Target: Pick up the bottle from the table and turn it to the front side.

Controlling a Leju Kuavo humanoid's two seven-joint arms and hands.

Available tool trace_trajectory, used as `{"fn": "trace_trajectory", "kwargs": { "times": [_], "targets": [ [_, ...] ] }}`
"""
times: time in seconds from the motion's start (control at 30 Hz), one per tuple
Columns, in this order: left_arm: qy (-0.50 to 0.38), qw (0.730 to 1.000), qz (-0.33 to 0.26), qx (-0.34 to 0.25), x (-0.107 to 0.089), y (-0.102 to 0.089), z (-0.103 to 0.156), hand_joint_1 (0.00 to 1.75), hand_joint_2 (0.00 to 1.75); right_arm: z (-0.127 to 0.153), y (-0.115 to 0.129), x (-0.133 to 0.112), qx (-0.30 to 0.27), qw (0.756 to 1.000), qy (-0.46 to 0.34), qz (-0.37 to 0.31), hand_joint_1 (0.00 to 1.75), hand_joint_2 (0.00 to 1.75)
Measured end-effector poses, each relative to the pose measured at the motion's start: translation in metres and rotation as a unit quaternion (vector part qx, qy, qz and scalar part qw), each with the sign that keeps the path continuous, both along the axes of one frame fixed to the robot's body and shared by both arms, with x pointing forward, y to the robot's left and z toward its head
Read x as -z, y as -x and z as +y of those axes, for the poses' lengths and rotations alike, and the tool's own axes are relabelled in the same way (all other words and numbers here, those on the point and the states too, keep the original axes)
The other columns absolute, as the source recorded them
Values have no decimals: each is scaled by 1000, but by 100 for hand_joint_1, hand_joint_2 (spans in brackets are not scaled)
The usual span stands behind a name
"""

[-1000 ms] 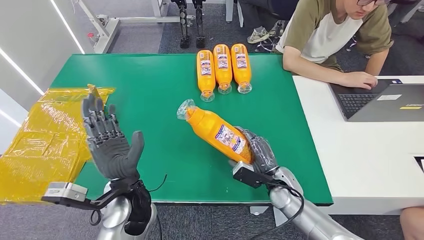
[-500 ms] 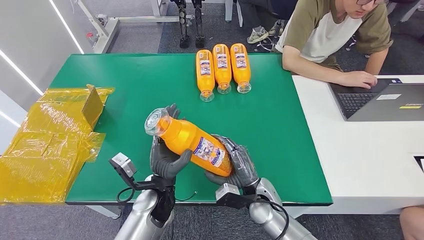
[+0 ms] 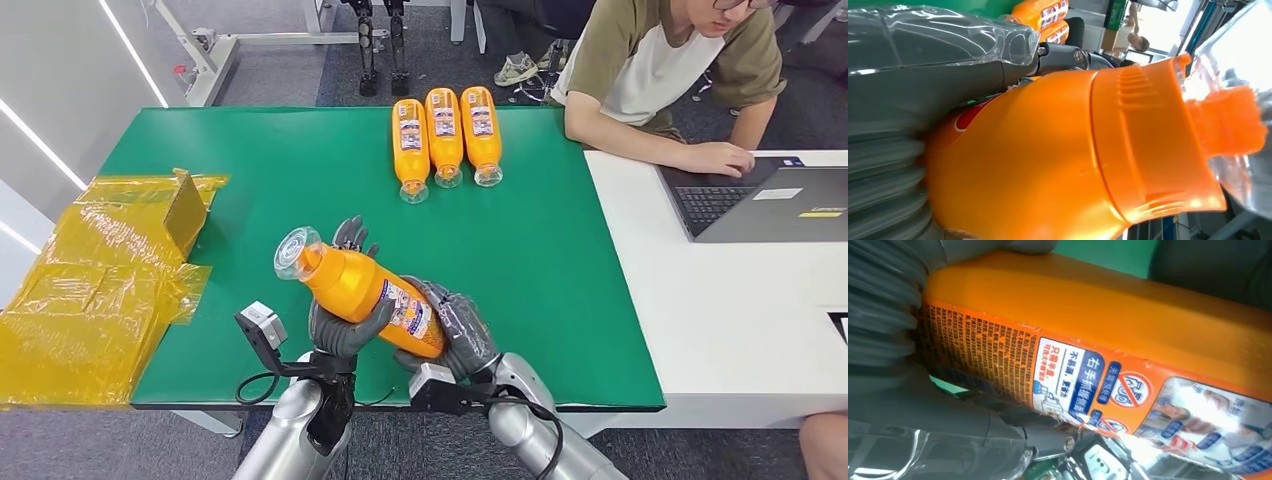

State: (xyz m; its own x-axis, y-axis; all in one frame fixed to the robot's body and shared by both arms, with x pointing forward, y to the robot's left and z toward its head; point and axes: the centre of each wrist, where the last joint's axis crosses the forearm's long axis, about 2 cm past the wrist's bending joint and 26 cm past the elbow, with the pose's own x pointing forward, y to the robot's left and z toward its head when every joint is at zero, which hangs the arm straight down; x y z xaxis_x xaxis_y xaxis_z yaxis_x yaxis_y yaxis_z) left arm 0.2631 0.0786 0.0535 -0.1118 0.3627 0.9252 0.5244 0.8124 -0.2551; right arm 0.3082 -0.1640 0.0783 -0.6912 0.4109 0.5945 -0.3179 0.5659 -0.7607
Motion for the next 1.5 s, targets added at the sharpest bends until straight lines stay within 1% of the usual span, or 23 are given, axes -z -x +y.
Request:
{"fn": "trace_trajectory", "kwargs": {
  "times": [0.2, 0.43, 0.7, 0.73, 0.83, 0.87, 1.1, 1.5],
  "targets": [
    [-9, 1000, 3, -23, 2, -1, 3, 0, 175, -2, -4, 2, -10, 997, 65, 28, 175, 175],
    [-12, 999, 4, -31, 3, -1, 6, 0, 175, -5, -2, 6, -7, 995, 94, 42, 175, 175],
    [-7, 999, 5, -33, 3, -1, 6, 0, 175, -10, -1, 9, -9, 993, 107, 49, 175, 175],
    [-7, 999, 5, -33, 3, -1, 6, 15, 175, -10, -1, 10, -9, 993, 108, 50, 175, 175],
    [-5, 1000, 5, -29, 3, -1, 6, 146, 175, -11, 0, 11, -9, 993, 109, 51, 175, 175],
    [-4, 1000, 5, -25, 3, -1, 6, 175, 175, -12, 0, 11, -9, 993, 110, 51, 175, 175],
    [10, 1000, 2, 8, 2, 0, 5, 175, 175, -14, 0, 13, -6, 992, 113, 53, 175, 175],
    [8, 1000, -2, 17, 2, 0, 4, 175, 175, -18, 2, 18, 3, 992, 114, 57, 175, 175]
  ]
}}
